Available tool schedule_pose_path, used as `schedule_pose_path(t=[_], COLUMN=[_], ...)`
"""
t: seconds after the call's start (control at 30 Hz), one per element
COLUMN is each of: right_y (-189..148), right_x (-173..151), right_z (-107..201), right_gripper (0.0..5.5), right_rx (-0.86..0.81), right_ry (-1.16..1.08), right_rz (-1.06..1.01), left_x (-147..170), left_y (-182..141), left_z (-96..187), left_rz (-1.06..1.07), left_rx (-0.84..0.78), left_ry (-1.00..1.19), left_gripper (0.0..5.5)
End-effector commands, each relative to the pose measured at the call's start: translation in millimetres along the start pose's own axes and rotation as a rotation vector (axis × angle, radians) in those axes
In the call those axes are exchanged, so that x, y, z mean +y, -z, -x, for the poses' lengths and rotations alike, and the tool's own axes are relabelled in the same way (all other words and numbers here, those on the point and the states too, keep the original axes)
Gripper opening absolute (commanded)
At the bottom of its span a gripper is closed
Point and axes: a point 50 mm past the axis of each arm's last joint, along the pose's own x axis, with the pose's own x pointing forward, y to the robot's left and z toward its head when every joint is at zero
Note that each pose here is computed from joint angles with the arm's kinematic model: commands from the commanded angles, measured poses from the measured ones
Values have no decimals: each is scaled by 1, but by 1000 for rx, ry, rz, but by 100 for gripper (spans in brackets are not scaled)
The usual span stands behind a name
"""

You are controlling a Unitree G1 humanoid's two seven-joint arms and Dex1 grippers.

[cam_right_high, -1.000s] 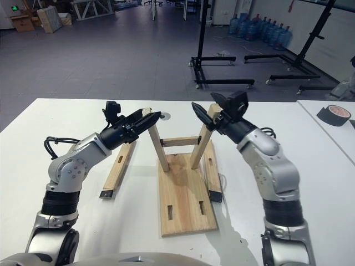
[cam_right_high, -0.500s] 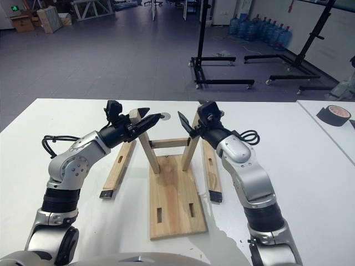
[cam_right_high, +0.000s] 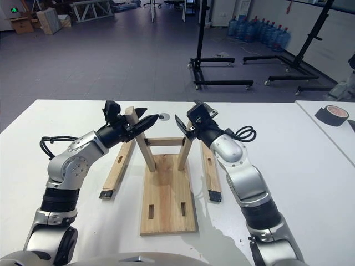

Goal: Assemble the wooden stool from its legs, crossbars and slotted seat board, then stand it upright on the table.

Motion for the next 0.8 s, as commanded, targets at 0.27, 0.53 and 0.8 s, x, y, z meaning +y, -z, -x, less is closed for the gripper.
schedule_pose_path(t=[0.27, 0.53, 0.8], right_y=[-1, -11, -39], right_x=[35, 1, -36], right_z=[-10, -6, 1], right_gripper=[382, 382, 382], right_rx=[-23, -123, -257], right_ry=[-254, -11, 150], right_rz=[-151, -130, -122], left_x=[0, 4, 8], left_y=[8, -2, -25], left_z=[-9, -1, 11], left_rz=[35, -21, -95], left_rx=[21, -7, -55], left_ry=[29, -10, -50], left_gripper=[388, 388, 388])
